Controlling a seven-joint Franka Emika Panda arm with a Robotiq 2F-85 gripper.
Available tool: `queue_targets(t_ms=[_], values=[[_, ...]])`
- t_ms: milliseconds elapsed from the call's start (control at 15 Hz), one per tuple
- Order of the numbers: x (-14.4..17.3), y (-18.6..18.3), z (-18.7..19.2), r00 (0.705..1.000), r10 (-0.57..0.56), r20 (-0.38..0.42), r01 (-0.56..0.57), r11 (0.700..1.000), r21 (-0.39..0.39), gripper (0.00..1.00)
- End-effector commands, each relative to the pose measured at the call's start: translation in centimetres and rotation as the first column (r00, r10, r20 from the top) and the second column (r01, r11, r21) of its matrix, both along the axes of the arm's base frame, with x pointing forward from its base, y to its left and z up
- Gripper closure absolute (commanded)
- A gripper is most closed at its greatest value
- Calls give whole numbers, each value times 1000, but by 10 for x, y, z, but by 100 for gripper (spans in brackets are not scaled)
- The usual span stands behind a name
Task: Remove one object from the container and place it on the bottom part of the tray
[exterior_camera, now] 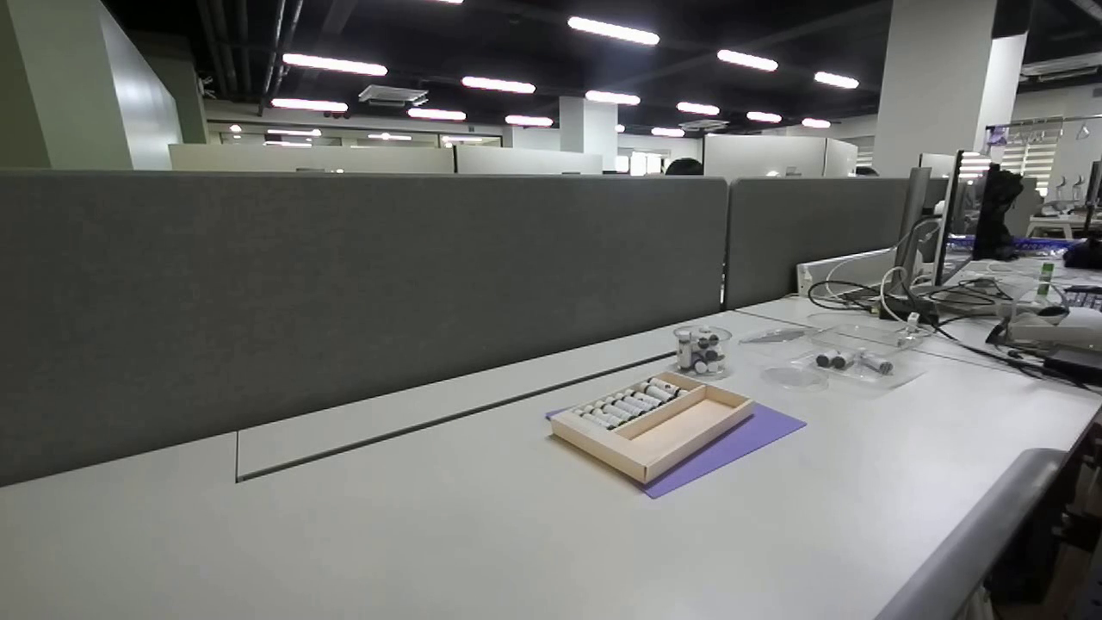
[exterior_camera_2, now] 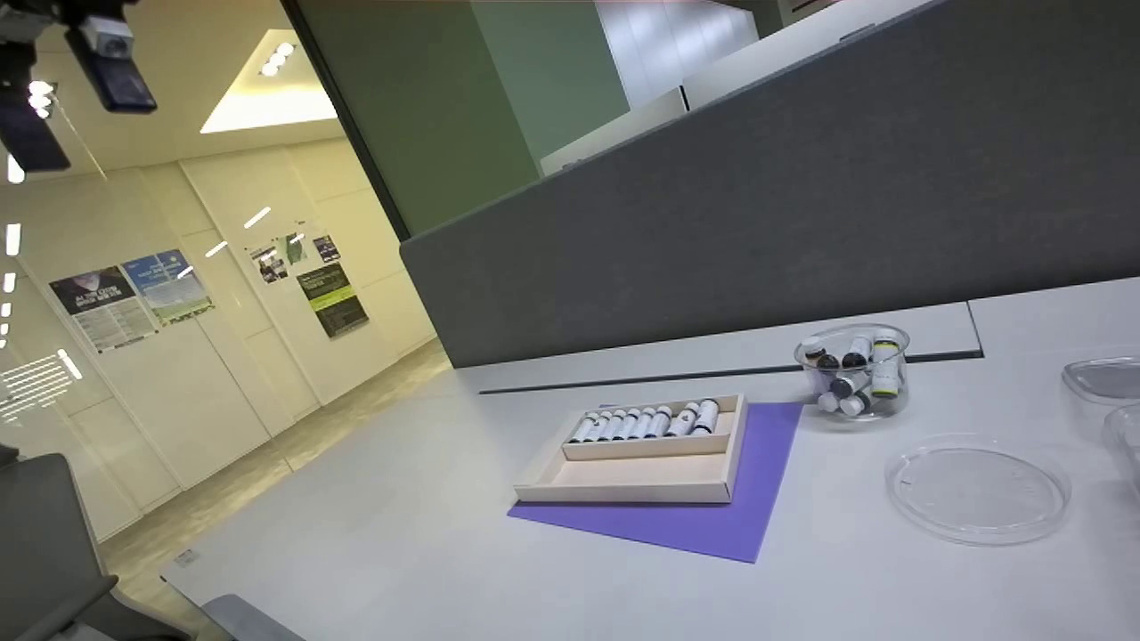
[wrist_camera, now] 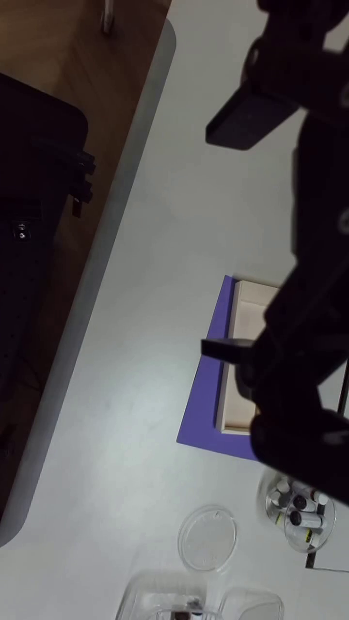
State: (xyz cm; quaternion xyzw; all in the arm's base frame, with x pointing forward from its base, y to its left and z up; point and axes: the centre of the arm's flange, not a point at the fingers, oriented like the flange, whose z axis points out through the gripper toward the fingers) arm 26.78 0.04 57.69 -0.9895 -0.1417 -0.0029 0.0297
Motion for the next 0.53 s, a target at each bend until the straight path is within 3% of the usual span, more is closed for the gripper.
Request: queue_targets(t_ms=[0,200,467], values=[[0,0,0,1000,0,0,0,1000,0,0],[28,-6,10,995,69,69,-67,997,-24,0],[91,-21,13,976,188,111,-191,982,12,0]])
